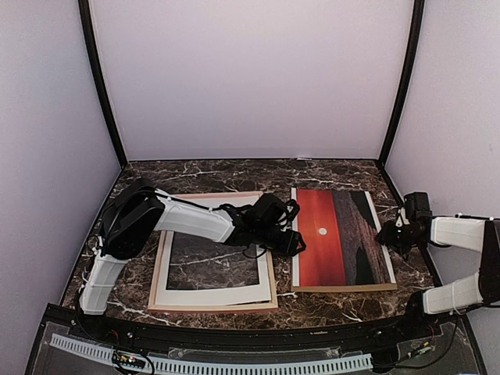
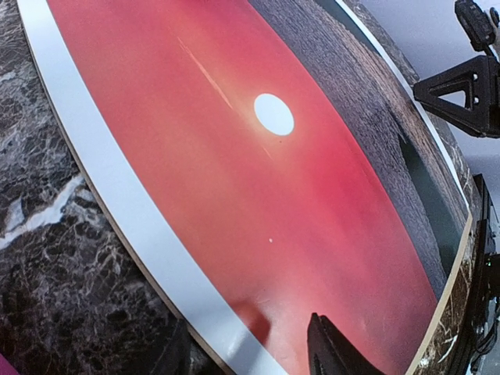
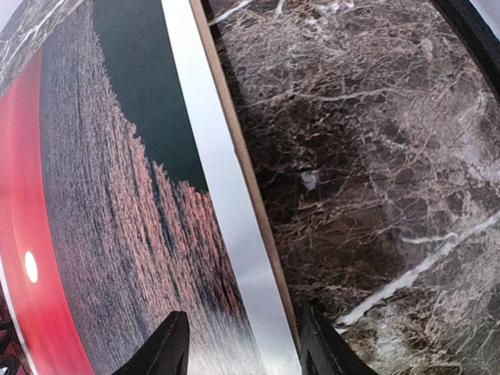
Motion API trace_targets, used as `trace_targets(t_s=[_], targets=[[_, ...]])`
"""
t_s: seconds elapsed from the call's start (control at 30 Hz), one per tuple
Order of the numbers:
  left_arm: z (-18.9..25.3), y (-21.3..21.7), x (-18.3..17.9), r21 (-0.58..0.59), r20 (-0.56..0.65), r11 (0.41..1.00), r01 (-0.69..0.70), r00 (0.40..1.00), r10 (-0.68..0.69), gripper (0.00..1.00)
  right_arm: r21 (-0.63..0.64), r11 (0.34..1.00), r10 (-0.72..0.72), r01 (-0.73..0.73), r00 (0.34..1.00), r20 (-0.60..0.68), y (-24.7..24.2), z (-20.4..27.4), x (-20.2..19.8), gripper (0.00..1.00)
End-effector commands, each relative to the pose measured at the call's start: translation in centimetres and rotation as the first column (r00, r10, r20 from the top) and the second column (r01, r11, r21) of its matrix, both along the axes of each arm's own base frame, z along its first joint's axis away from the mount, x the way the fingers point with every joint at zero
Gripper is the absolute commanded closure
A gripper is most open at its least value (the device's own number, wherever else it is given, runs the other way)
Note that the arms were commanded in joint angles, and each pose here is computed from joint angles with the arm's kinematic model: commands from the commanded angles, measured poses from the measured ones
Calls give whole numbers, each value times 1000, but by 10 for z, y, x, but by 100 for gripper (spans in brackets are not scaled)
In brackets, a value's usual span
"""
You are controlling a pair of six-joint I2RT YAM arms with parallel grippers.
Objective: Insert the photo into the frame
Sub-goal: Pick up the photo from the backboard.
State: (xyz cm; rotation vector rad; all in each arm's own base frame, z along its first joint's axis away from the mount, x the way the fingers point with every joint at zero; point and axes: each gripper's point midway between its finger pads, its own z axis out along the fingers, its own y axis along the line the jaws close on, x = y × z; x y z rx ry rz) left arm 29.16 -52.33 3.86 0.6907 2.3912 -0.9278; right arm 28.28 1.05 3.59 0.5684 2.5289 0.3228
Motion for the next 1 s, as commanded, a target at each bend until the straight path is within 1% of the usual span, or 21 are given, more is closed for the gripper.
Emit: trace_targets(t_s=[0.0,0.17,0.37,0.5,0.63,0.73,0.83,0.97], targets=[[22,-22,-32,-129,-36,983,127,990,-133,49,78,995,59,-62,997,42,21,7,7,51],[31,-28,-39,-193,-40,967,164,984,-175,51,93,993,71,-74,997,33,28,1,6,55],[39,-30,-44,-247,-27,950,192,979,-204,55,132,988,81,-84,996,29,34,-9,4,64],[51,-24,-45,-324,-18,927,190,978,-207,58,125,989,79,-82,997,26,33,-10,4,66],[60,-13,-40,-377,-23,913,157,984,-179,58,65,996,53,-54,999,11,22,-9,5,62],[66,-7,-36,-391,-15,909,144,987,-163,58,24,999,34,-34,999,8,14,-6,5,52],[61,-5,-31,-358,-20,926,119,991,-135,58,7,999,36,-36,999,2,15,-3,3,40],[55,2,-22,-299,-21,952,65,997,-74,58,-17,999,28,-27,999,19,17,6,1,33]])
